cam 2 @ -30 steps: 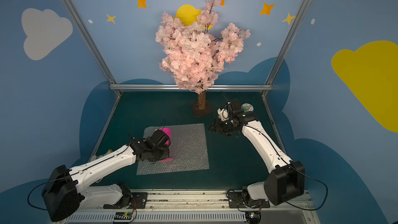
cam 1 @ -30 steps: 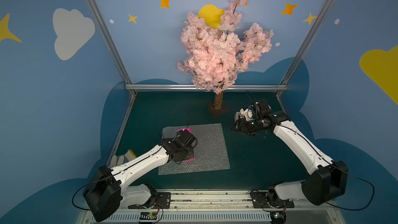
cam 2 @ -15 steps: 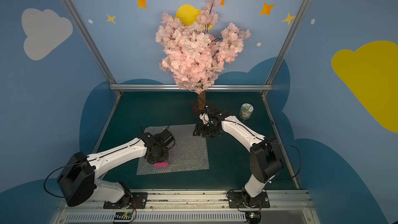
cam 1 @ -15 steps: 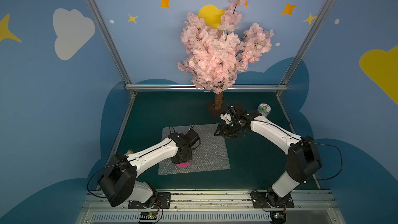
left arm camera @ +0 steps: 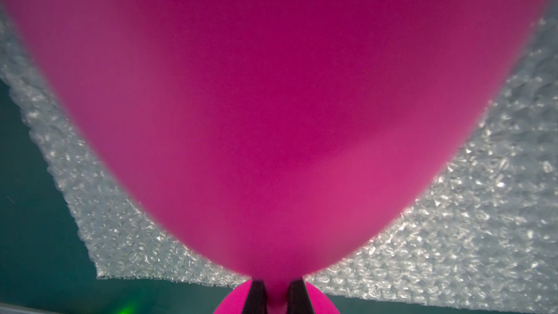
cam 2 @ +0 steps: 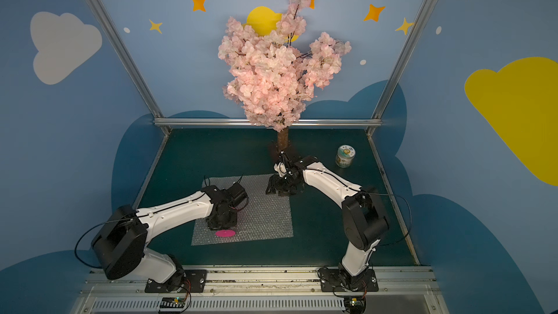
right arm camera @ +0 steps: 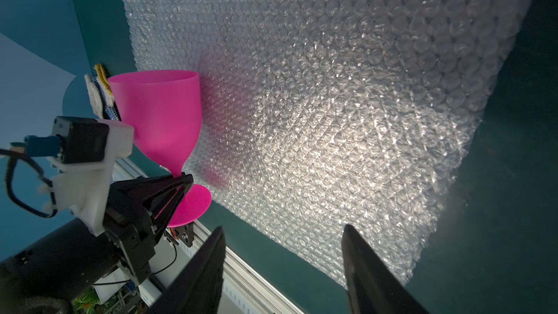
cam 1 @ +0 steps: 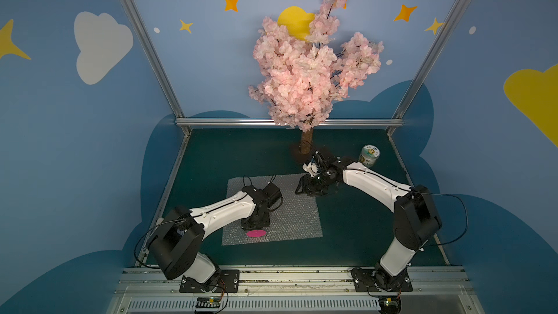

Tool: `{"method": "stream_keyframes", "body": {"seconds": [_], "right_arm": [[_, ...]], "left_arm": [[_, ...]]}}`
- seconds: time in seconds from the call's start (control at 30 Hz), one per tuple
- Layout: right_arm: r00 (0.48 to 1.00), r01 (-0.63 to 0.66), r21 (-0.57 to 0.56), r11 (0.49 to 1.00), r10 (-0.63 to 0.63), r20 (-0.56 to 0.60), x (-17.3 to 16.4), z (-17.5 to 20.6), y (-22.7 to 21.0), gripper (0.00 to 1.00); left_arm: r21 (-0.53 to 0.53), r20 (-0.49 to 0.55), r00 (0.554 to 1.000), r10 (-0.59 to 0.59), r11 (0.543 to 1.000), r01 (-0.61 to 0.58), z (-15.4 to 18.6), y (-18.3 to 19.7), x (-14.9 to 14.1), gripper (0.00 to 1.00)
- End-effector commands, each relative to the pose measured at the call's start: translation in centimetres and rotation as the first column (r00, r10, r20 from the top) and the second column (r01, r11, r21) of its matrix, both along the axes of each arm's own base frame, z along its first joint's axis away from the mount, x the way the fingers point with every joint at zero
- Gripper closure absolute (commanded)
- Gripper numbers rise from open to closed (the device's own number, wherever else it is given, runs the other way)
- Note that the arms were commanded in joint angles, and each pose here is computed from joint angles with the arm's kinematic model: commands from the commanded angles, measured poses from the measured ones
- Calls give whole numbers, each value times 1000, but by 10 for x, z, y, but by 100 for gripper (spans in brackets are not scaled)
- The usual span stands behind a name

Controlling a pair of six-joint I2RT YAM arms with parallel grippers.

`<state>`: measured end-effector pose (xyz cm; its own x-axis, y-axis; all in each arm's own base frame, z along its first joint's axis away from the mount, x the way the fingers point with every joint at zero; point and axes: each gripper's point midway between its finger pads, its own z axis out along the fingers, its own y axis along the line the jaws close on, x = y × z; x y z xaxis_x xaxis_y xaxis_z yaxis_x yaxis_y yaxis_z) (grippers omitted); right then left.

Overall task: Wrap wine glasses in bubble wrap
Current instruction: Place the wine glass on the bubble wrap.

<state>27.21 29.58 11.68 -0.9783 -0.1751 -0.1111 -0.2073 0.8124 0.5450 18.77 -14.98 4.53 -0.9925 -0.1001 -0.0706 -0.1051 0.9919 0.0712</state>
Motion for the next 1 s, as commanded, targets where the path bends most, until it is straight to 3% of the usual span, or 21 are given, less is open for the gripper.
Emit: {"method": "stream_keyframes", "body": {"seconds": [0.0,0.6,0.97], "right_arm": [[1000,0,3,1000,0,14,5,3,6,39],[1000,-11,-18,1000,11,-2,2,-4,7,39],[1000,-17,-22,1000,17,-3,0,-2,6,39]], "left_arm": [[20,6,999,-39,999,38,7,1,6,91],[32,-11,1000,27,999,-26,-3,7,-3,89],[39,-9,1000,18,999,-17,2,9,-2,71]]}}
